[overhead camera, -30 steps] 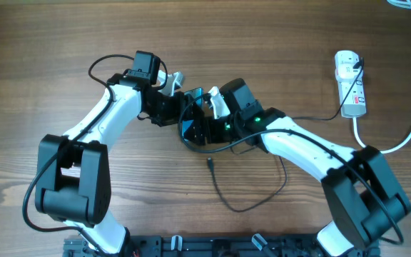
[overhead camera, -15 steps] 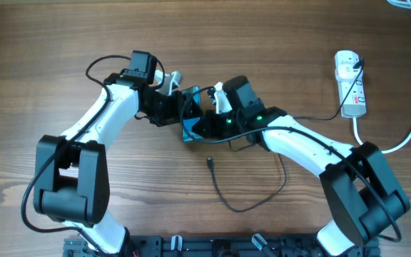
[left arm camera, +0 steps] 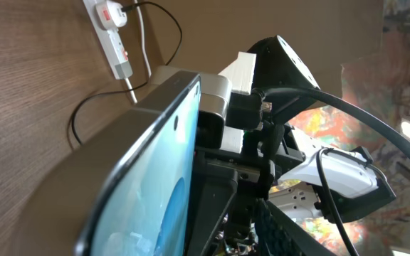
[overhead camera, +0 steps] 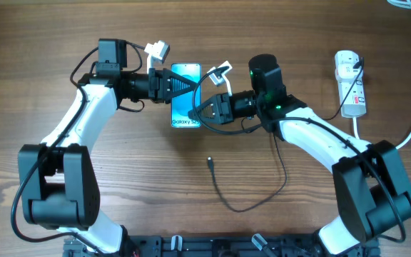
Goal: Plug charger to phone and switch on socket
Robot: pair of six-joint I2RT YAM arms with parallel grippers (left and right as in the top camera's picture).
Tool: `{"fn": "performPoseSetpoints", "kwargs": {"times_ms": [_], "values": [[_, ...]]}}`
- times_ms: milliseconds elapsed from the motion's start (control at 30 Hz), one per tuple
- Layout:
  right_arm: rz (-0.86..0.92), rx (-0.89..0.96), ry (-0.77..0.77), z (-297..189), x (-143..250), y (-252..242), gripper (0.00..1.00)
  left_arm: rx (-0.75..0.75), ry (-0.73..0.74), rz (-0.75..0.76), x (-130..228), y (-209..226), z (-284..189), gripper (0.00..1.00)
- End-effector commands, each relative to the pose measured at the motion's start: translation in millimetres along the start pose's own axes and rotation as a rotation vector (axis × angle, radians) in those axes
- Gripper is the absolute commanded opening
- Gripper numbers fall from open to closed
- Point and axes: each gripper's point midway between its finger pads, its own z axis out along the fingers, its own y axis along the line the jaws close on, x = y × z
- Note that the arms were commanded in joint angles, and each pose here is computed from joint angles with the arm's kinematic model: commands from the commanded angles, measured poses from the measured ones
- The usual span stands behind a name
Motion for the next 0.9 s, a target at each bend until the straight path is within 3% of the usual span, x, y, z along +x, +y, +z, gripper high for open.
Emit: {"fn": "performPoseSetpoints", "kwargs": {"times_ms": [0, 367, 533, 667, 867], "values": [[-0.026, 0.007, -0.046, -13, -16, 5, 0.04, 0.082, 0.022, 0.042, 3, -26, 0, 0.5], [0.101, -0.058, -0.038, -19, -21, 19, 0.04, 0.089, 0.045, 0.05, 7, -28, 8, 0.34], [0.15, -0.043, -0.059, -19, -25, 16, 0.04, 0.089, 0.041, 0.082, 4, -28, 7, 0.36], [0.15, -0.033, -0.072, -19, -27, 15, 0.04, 0.073, -0.004, 0.063, -5, -25, -9, 0.43], [0.151, -0.031, -0.078, -19, -29, 15, 0.04, 0.072, -0.006, 0.061, -5, -25, -10, 0.42]]}}
